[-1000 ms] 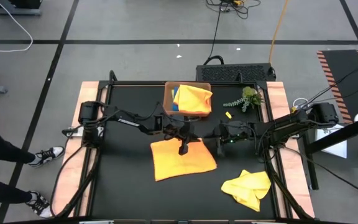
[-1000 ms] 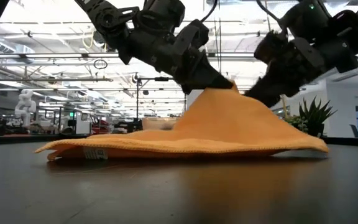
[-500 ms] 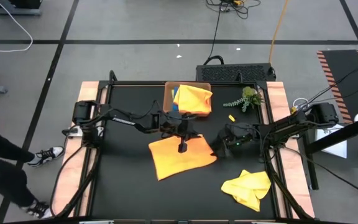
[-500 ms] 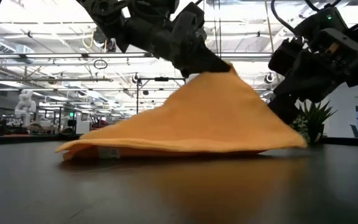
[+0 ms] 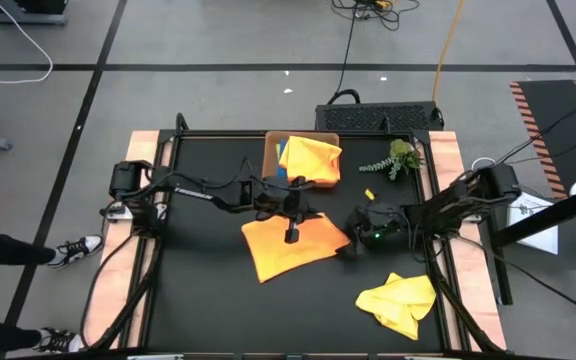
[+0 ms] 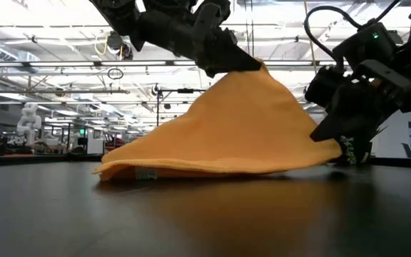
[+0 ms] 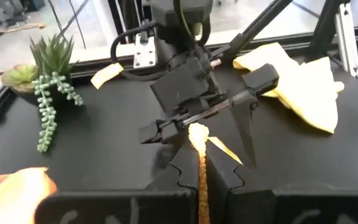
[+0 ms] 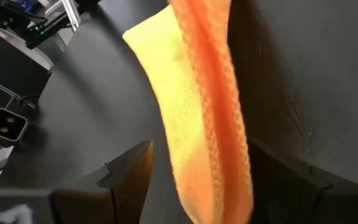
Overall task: Fold microfiber towels
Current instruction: Fold the orange microfiber towel
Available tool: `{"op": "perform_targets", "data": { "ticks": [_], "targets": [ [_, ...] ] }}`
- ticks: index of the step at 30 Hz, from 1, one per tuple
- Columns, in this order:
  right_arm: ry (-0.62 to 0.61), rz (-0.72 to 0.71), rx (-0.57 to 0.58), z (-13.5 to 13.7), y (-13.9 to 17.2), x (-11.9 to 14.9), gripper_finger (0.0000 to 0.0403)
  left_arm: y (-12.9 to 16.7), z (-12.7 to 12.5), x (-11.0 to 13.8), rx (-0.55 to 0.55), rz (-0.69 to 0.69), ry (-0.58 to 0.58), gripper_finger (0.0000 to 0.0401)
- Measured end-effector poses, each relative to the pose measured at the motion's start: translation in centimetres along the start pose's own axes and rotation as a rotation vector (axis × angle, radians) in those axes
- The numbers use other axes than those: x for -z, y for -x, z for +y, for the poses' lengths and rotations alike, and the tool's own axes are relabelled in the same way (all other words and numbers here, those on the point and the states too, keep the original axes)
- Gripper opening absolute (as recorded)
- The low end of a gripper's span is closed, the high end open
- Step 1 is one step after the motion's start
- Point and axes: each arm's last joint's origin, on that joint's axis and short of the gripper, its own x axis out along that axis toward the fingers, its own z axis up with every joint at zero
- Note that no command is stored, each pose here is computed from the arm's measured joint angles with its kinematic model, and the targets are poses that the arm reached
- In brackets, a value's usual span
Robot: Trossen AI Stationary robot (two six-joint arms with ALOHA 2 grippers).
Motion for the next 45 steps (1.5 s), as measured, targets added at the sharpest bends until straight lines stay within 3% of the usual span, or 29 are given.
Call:
{"op": "perform_targets", "data": {
  "ticks": [4,13,22,29,39,45],
  "targets": [
    [0.004,-0.006,-0.001,-0.1,-0.2,0.1,0.0235,0.3,0.0,0.0,-0.002,0.025,0.007,0.0003],
    [0.014,-0.007,-0.002,-0.2,0.2,0.5,0.015,0.3,-0.2,0.6,-0.032,0.095,0.02,0.0005],
    [0.047,-0.021,0.015,-0.3,0.3,0.6,0.0104,0.3,-0.2,0.7,-0.037,0.109,0.024,0.0007],
    [0.111,-0.084,-0.015,0.0,0.3,-0.1,0.0009,0.5,-0.3,0.6,-0.037,0.108,0.038,0.0006],
    [0.164,-0.219,-0.174,2.1,1.1,-1.9,0.0002,2.7,-2.8,-1.4,-0.051,0.134,0.071,0.0003],
    [0.219,-0.285,-0.318,5.0,2.3,-3.1,0.0001,4.5,-6.5,-3.1,-0.048,0.114,0.151,0.0003]
  ]
}}
